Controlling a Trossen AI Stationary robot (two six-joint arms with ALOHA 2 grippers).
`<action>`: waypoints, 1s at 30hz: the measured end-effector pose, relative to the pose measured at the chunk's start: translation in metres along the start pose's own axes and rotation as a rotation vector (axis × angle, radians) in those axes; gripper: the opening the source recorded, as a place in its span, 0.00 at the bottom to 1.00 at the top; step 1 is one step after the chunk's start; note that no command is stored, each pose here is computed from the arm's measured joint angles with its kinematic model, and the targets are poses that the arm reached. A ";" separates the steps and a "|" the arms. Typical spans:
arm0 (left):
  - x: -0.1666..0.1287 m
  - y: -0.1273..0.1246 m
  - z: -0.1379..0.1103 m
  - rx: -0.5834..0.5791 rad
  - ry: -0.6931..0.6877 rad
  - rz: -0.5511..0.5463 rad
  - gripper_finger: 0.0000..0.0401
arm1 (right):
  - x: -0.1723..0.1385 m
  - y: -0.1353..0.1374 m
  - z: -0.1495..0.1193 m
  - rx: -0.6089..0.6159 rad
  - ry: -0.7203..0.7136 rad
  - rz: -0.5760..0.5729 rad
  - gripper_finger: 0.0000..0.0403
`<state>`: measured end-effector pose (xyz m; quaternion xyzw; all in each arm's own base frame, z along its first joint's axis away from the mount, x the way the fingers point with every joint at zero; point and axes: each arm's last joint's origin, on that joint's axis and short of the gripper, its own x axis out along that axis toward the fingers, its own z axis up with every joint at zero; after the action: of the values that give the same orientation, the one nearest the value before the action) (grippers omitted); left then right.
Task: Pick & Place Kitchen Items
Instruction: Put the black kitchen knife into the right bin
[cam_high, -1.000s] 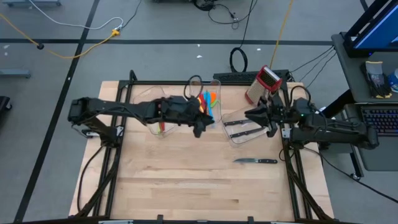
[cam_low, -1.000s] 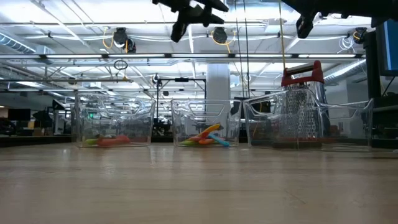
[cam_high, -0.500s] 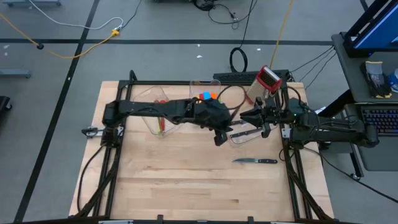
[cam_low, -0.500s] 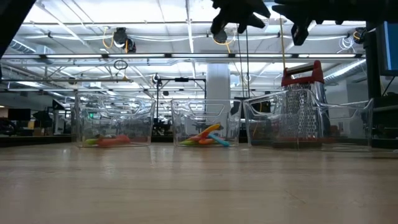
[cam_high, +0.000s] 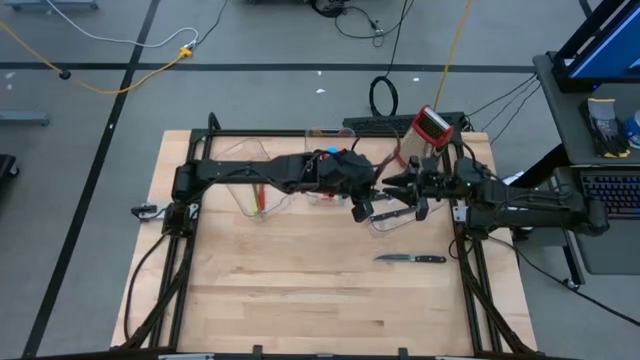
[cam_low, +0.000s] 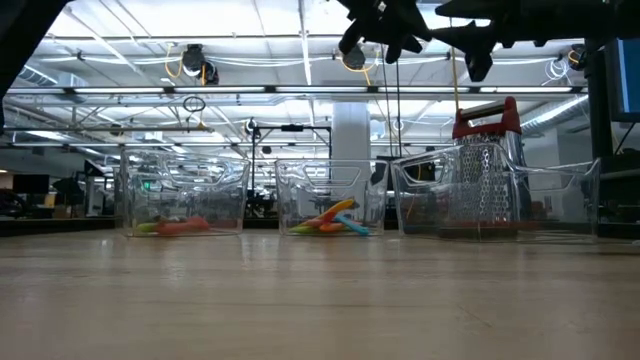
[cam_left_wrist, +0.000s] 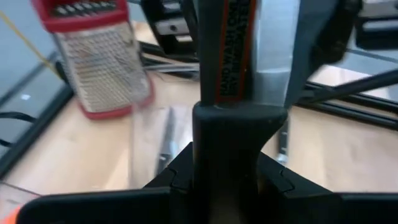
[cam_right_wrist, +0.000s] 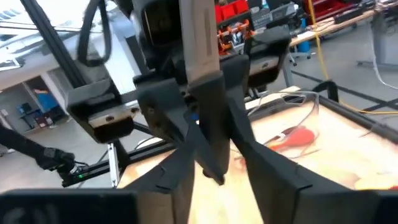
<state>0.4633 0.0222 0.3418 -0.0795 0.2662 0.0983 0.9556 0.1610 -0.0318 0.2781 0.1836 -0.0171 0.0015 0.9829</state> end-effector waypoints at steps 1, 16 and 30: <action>0.000 0.000 0.000 0.006 -0.004 0.012 0.21 | 0.001 -0.001 0.000 -0.001 -0.005 -0.008 0.36; -0.001 0.005 0.003 0.087 -0.049 0.204 0.21 | 0.023 -0.013 0.003 -0.032 -0.174 -0.212 0.55; 0.006 0.014 0.003 0.095 -0.062 0.242 0.21 | 0.032 -0.015 0.003 -0.037 -0.208 -0.190 0.56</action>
<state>0.4665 0.0371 0.3401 0.0017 0.2486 0.2024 0.9472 0.1932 -0.0466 0.2763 0.1652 -0.1015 -0.1109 0.9747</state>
